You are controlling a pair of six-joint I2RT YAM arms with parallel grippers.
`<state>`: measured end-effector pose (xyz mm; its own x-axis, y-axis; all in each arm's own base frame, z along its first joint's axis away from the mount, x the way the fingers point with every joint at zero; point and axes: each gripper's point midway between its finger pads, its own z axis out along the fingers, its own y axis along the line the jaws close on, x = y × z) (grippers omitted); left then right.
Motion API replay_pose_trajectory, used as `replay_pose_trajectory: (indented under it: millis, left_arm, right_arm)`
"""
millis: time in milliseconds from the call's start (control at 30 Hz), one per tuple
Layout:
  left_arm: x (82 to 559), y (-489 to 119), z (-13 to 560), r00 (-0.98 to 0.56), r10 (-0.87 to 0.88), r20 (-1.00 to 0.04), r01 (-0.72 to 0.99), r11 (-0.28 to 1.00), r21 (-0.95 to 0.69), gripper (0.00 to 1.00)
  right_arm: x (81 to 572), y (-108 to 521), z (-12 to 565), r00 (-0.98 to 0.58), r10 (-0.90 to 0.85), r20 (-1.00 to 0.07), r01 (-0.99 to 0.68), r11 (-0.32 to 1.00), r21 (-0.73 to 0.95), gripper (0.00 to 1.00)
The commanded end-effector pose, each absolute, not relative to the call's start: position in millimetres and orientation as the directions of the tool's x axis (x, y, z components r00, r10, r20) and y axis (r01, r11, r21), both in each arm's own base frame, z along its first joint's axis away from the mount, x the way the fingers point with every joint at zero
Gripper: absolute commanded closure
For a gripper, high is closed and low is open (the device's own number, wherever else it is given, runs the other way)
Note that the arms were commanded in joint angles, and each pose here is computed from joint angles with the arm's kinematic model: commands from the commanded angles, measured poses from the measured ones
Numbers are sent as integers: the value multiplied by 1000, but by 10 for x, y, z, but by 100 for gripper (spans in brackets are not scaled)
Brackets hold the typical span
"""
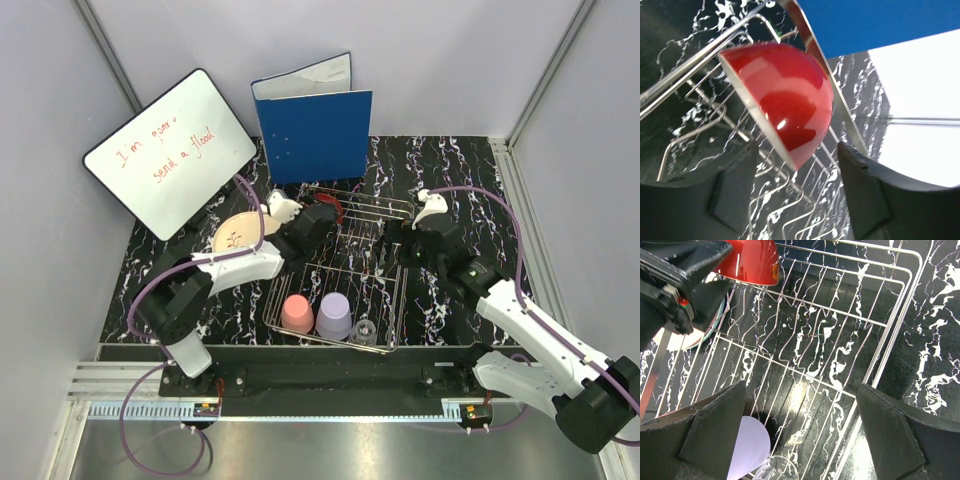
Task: Unload the mixed dishes from the dish rack
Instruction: Pick up the bowl from the dish rack.
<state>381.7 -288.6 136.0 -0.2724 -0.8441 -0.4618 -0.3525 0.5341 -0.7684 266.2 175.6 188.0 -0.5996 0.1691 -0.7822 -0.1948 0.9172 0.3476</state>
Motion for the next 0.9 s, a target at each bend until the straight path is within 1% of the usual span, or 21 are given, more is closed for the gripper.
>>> replay_pose_trajectory:
  millis: [0,67,100,200,333,433,500,533,600,667,767,867]
  left_arm:
    - [4017,-2954,1635,-221,-887,-405,-255,453,-854,40]
    - [4029,-2975,1695,-223,-887,-404,-241,452,-859,46]
    - [4031,-2978,1704,-223,-886,-406,-237,453,-859,50]
    - [4057,-2977,1717,-222,-884,-412,-231,459,-858,57]
    - [4104,-2997,1644,-241,-882,-406,-240,459,-855,60]
    - [4140,-3031,1579,-257,-881,-396,-248,456,-855,59]
    - [4166,-3053,1539,-267,-879,-395,-256,459,-851,57]
    - [4169,-3062,1530,-273,-879,-392,-258,459,-850,52]
    - [4186,-3060,1497,-277,-877,-393,-267,464,-845,46]
    - [4210,-3068,1498,-284,-873,-397,-273,470,-839,38]
    - [4277,-3023,1547,-274,-872,-406,-273,475,-836,35]
    - [4289,-3010,1657,-272,-868,-416,-258,482,-837,34]
  right_arm:
    - [2709,1787,1924,-575,177,-799,-205,914,350,0]
    - [2710,1790,1915,-576,174,-799,-206,915,347,0]
    - [2714,1783,1903,-578,173,-797,-202,917,345,0]
    - [2722,1789,1905,-578,171,-798,-203,917,344,0]
    - [2712,1786,1903,-579,174,-797,-202,916,347,0]
    - [2705,1780,1903,-579,171,-797,-202,917,344,0]
    - [2707,1769,1905,-577,173,-798,-198,918,342,0]
    - [2707,1769,1908,-577,173,-798,-198,918,342,0]
    - [2707,1763,1910,-577,175,-798,-195,919,342,0]
    - [2711,1762,1909,-576,174,-799,-195,920,340,0]
    - [2709,1761,1906,-577,174,-798,-194,920,341,0]
    - [2706,1749,1895,-576,174,-798,-190,922,339,0]
